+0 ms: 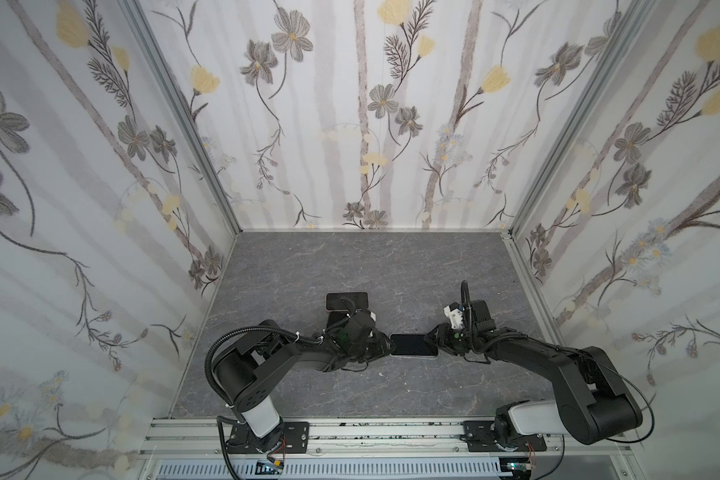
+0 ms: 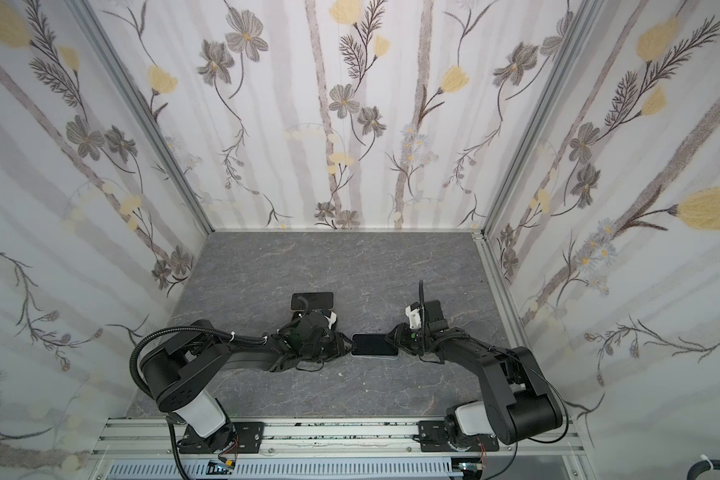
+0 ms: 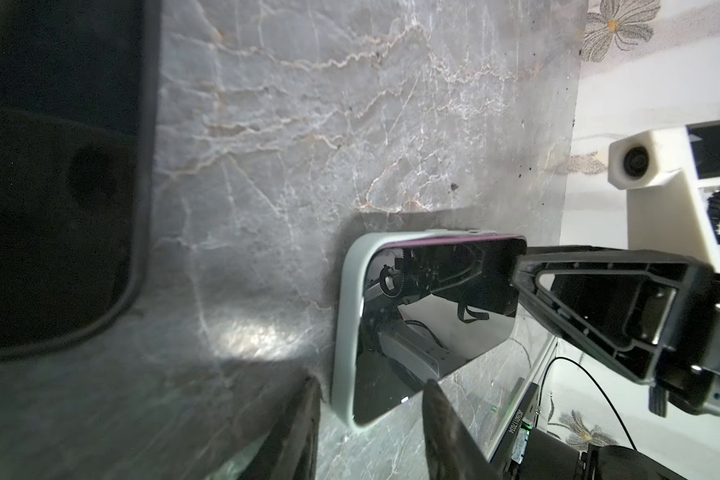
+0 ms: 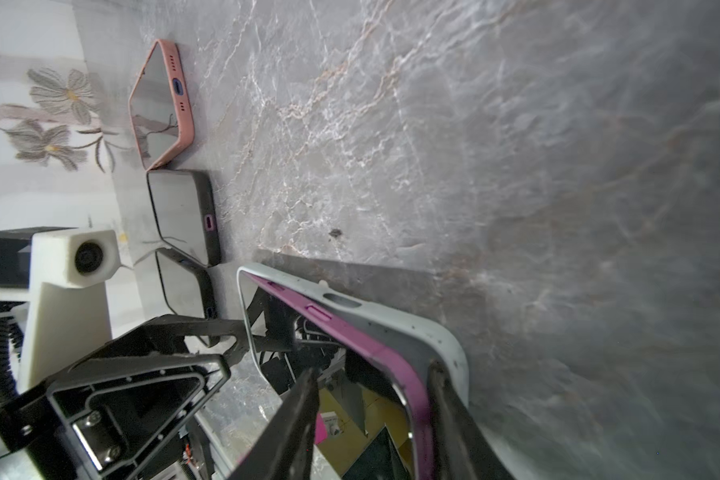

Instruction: Put the phone into the phone case

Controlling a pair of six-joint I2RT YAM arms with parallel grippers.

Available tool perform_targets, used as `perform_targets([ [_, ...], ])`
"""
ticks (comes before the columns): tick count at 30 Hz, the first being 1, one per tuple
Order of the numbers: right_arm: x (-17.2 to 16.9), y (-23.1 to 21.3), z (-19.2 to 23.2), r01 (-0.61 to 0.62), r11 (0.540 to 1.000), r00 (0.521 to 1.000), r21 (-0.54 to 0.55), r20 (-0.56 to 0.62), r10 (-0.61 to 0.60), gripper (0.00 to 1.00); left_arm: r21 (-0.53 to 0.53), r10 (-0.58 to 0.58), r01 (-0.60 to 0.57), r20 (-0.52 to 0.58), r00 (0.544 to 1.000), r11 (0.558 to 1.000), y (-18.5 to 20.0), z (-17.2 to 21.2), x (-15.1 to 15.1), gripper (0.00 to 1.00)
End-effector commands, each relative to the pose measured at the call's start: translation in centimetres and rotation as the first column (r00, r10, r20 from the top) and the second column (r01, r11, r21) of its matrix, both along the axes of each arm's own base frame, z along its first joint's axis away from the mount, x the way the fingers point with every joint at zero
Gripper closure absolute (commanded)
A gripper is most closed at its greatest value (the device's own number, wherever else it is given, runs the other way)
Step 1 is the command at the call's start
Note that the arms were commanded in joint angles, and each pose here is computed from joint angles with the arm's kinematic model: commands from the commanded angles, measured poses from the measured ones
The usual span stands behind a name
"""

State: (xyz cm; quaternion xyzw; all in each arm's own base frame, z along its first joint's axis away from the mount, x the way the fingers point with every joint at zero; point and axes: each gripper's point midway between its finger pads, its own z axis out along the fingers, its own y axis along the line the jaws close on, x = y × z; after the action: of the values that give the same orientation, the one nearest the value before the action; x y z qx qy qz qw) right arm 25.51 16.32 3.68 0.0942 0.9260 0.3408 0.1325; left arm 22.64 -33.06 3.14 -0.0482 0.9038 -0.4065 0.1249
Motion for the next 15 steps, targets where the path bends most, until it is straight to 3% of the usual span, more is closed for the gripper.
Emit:
perform_targets([
  [1, -0.6, -1.1, 0.5, 0.002, 0.996, 1.000, -0.088, -0.011, -0.003, 0.52, 0.037, 0.001, -0.001, -0.012, 1.000, 0.999, 0.7, -0.4, -0.3, 0.58],
  [6, -0.5, -2.5, 3.1, 0.018, 0.985, 1.000, -0.173, 0.026, -0.014, 0.48, 0.075, -0.021, 0.019, 0.033, 0.999, 0.997, 0.8, 0.2, 0.1, 0.58],
  [9, -0.6, -3.3, 4.2, 0.027, 0.976, 0.998, -0.215, 0.052, -0.016, 0.50, 0.107, -0.063, 0.056, 0.064, 0.996, 0.993, 0.4, 0.8, 0.5, 0.58],
  [15, -1.6, -2.9, 2.5, -0.021, 0.979, 1.000, -0.201, 0.012, 0.024, 0.70, 0.176, -0.090, 0.067, 0.125, 0.988, 0.982, 0.3, 1.2, 1.8, 0.60],
])
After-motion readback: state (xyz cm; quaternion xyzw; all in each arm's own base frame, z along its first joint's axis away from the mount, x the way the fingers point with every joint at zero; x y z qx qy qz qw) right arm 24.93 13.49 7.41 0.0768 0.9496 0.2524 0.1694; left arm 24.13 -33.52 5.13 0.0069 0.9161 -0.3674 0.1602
